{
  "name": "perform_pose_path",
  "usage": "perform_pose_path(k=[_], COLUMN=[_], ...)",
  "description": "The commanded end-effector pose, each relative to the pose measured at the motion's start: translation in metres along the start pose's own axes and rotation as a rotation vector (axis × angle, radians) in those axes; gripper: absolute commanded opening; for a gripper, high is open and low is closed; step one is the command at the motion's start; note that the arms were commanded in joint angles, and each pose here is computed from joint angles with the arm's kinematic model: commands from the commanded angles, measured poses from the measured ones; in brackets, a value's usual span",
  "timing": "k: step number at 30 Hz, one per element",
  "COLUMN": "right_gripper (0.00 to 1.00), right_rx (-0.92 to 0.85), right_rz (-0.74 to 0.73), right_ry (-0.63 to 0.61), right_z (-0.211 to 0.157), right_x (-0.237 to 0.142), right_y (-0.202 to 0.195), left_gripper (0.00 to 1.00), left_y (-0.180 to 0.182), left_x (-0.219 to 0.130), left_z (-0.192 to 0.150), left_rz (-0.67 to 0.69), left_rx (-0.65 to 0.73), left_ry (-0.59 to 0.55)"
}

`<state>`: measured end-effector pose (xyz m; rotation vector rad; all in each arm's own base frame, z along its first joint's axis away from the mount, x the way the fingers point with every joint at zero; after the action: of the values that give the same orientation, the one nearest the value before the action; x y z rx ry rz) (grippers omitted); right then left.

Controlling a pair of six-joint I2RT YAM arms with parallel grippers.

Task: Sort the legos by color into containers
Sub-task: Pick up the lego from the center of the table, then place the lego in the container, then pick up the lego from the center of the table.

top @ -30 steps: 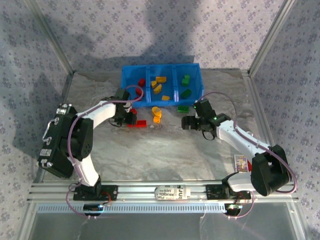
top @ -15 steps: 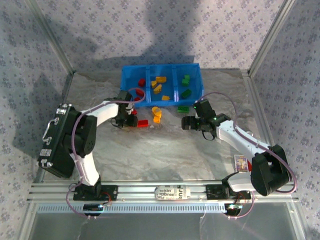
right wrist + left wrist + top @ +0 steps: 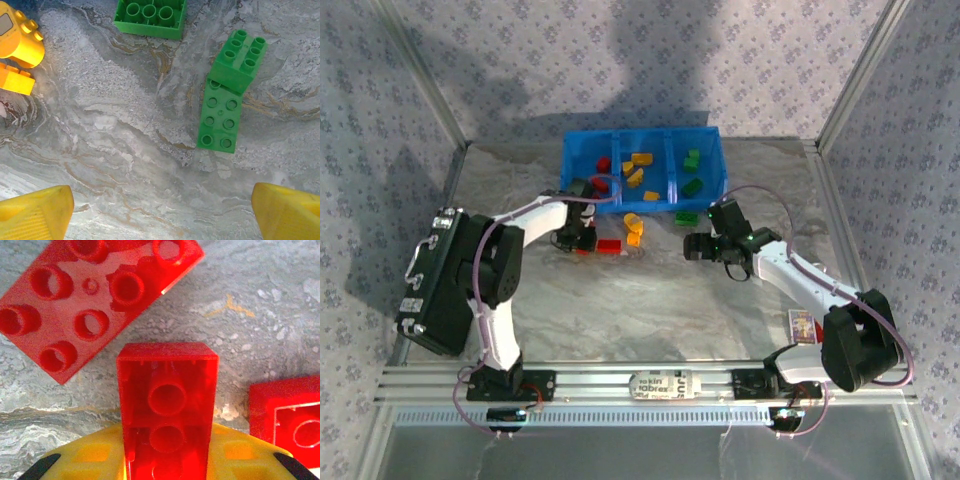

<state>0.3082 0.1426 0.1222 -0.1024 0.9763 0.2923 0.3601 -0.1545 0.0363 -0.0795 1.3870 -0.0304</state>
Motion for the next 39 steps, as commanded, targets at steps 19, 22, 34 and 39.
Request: perform_pose_path(k=[19, 22, 34, 39], right_gripper=[0.94, 0.94, 0.94, 0.93], right_rx=[-0.002, -0.014, -0.147, -0.204], right_rz=[0.029, 0.036, 0.084, 0.068], right_ry=[0.004, 0.0, 0.01, 0.02], right_z=[-0.004, -0.006, 0.049, 0.08], right_x=[-0.004, -0.006, 0.029, 0.064], right_y=[0.01, 0.013, 0.073, 0.103], left_gripper=[0.72, 0.8, 0.85, 0.85], left_y=[-0.032, -0.037, -0.007, 0.004], left_x=[-0.107, -0.113, -0.145, -0.141], left_z=[0.135, 0.129, 0.012, -0.042], left_rz=[-0.072, -0.077, -0.253, -0.257], left_rx=[-0.05, -0.056, -0.171, -0.173], left_ry=[-0.213, -0.264, -0.42, -0.412])
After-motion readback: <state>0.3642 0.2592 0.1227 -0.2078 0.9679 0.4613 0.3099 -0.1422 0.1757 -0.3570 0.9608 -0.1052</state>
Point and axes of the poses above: each hand's point on the last joint's axis, 136 mm out from that joint toward the fingers, its own x axis out along the fingers, its own y axis along the line the jaws close on, z = x × y, the point moved 1 cm from there along -x, back along the fingers, and after that the axes turned 13 degrees about -x, right-handed, at the moved point
